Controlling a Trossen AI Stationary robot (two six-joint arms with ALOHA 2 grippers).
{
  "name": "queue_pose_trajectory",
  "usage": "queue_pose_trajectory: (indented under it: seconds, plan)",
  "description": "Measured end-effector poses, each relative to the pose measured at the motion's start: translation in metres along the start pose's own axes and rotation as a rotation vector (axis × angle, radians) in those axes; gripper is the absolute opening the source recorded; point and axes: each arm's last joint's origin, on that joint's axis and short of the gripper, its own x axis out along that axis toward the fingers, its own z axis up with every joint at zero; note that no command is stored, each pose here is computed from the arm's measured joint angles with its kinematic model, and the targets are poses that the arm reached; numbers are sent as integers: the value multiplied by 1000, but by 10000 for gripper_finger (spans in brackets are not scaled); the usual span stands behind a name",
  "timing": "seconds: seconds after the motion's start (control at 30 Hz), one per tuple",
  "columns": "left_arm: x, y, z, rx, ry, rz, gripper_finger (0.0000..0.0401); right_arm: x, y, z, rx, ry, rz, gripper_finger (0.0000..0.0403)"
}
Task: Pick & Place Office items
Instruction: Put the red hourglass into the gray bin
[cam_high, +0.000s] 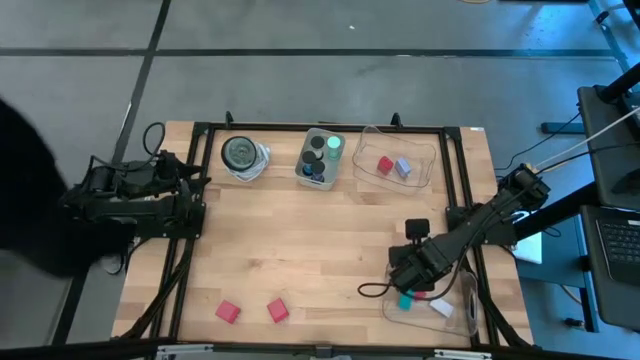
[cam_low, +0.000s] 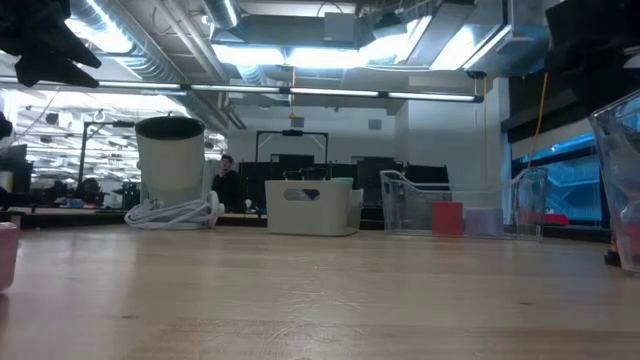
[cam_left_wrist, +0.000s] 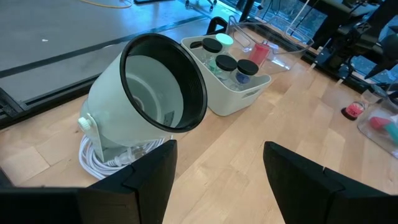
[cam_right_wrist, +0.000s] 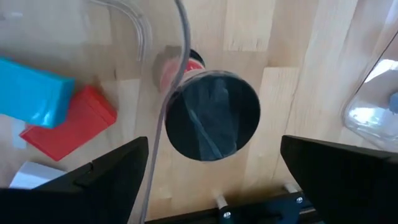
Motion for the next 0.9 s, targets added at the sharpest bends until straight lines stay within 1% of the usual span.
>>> queue_pose_trajectory:
  seconds: [0.27, 0.4, 0.7, 0.9]
  plan:
    - [0, 0, 0, 0, 0, 0, 237, -9, -6, -4, 21, -37, 24, 370]
    - [0, 0, 0, 0, 0, 0, 237, -9, -7, -4, 16, -65, -11, 371]
    - [0, 0, 0, 0, 0, 0, 237, 3, -14, 2, -4, -56, 9, 370]
    - [0, 0, 0, 0, 0, 0, 237, 4, -17, 4, -19, -51, 11, 355]
